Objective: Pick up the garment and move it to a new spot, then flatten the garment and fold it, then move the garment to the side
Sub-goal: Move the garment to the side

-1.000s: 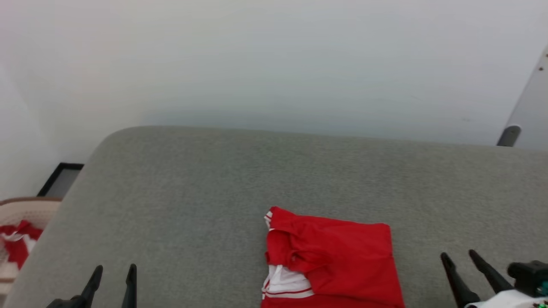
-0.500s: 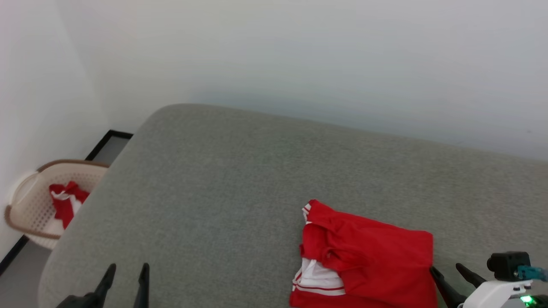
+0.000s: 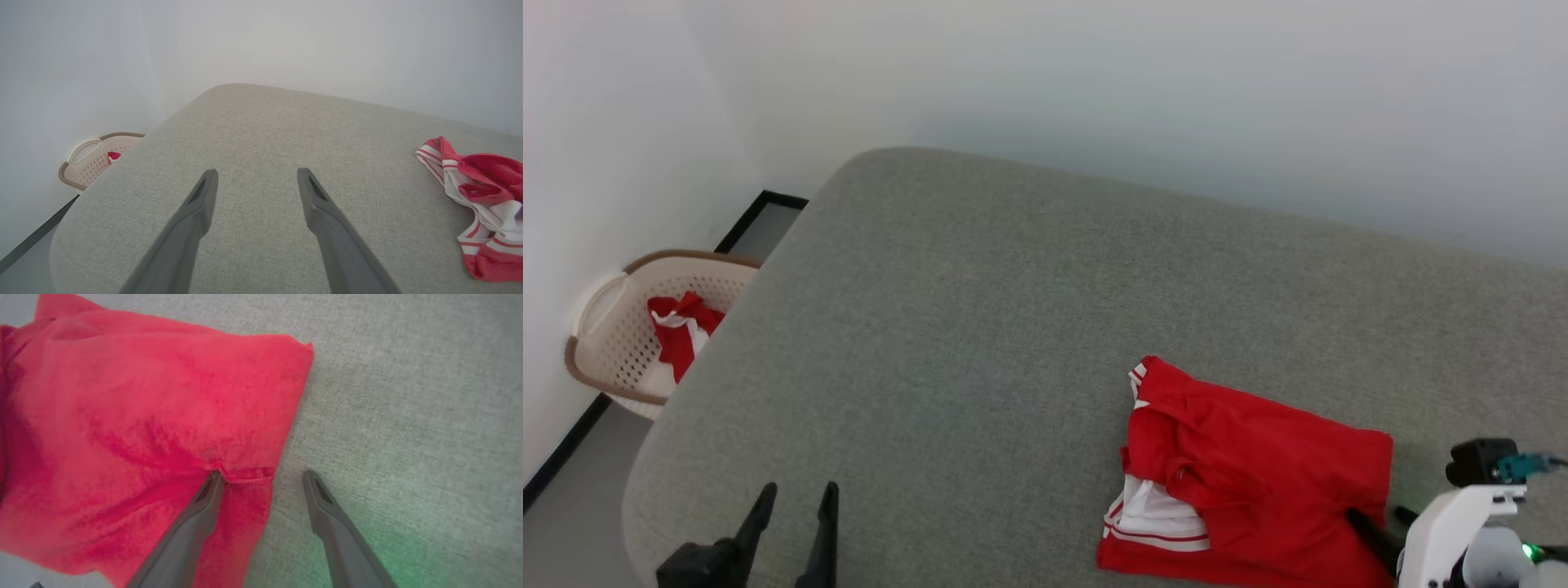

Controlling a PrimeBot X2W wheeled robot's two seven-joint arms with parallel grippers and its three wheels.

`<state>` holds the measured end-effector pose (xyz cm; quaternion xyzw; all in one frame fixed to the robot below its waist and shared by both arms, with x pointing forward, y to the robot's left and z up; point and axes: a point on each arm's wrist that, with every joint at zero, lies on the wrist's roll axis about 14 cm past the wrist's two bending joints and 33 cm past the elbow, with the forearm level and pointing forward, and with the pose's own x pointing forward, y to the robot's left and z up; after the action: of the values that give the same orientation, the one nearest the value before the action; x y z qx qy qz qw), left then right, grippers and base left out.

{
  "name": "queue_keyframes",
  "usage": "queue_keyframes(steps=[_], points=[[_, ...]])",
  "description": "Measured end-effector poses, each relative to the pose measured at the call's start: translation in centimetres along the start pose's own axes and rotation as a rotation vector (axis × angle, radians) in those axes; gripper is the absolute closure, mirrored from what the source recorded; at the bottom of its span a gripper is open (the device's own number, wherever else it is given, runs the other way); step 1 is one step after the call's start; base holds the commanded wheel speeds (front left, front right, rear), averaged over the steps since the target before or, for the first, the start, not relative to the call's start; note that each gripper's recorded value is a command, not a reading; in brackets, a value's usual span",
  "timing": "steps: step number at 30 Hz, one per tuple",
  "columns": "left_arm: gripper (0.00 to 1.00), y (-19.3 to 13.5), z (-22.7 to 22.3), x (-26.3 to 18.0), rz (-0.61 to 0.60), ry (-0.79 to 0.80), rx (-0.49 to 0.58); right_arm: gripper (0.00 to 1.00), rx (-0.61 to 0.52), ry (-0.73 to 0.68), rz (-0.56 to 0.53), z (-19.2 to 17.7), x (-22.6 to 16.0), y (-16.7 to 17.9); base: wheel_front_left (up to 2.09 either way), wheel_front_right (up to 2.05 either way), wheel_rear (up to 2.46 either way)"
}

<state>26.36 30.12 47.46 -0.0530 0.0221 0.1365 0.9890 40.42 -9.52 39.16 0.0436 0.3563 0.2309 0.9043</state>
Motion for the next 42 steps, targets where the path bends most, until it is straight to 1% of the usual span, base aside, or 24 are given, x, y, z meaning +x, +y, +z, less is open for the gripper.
queue_keyframes(steps=[4, 5, 6, 7, 9, 12, 18, 22, 27, 31, 35, 42], points=[[0.0, 0.0, -0.3, 0.2, 0.008, 0.009, -0.003, 0.0, 0.005, 0.076, 0.012, -0.1, 1.0, 0.2, 0.0, 0.0, 0.0], [0.0, -0.1, -0.4, 0.2, 0.007, 0.011, -0.006, 0.0, 0.022, 0.093, 0.019, -0.1, 1.2, 0.3, 0.0, 0.0, 0.0], [0.0, -0.1, -0.5, 0.3, 0.008, 0.013, -0.008, 0.53, 0.025, 0.11, 0.025, -0.2, 1.3, 0.5, 0.0, 0.0, 0.0], [0.0, -0.1, -0.5, 0.4, 0.008, 0.013, -0.01, 1.0, 0.014, 0.124, 0.029, -0.2, 1.4, 0.6, 0.0, 0.0, 0.0], [0.0, -0.1, -0.6, 0.4, 0.009, 0.016, -0.011, 1.0, 0.004, 0.147, 0.034, -0.1, 1.5, 0.6, 0.0, 0.0, 0.0], [0.0, 0.0, -0.7, 0.4, 0.013, 0.021, -0.012, 1.0, 0.009, 0.155, 0.065, 0.1, 1.7, 1.6, 0.0, 0.0, 0.0], [0.0, -0.1, -0.5, 0.9, 0.007, 0.012, -0.011, 1.0, -0.078, 0.137, 0.064, 1.6, 1.1, 1.5, 0.0, 0.0, 0.0], [0.0, -0.7, -0.2, 1.3, -0.016, 0.003, -0.007, 1.0, -0.125, 0.091, 0.055, 3.9, 0.2, 1.2, 0.0, 0.0, 0.0], [0.0, -1.6, 0.4, 2.1, -0.049, -0.017, 0.006, 1.0, -0.21, 0.061, 0.005, 5.7, -1.4, -0.3, 0.0, 0.0, 0.0], [0.0, -2.4, 0.7, 2.7, -0.079, -0.027, 0.013, 1.0, -0.244, 0.034, -0.027, 6.9, -2.7, -1.3, 0.0, 0.0, 0.0], [0.0, -3.9, 1.2, 3.7, -0.129, -0.041, 0.031, 1.0, -0.283, -0.001, -0.088, 8.7, -4.5, -3.3, 0.0, 0.0, 0.0], [0.0, -6.5, 2.3, 5.9, -0.214, -0.069, 0.042, 1.0, -0.297, -0.048, -0.163, 10.9, -7.0, -6.0, 0.0, 0.0, 0.0]])
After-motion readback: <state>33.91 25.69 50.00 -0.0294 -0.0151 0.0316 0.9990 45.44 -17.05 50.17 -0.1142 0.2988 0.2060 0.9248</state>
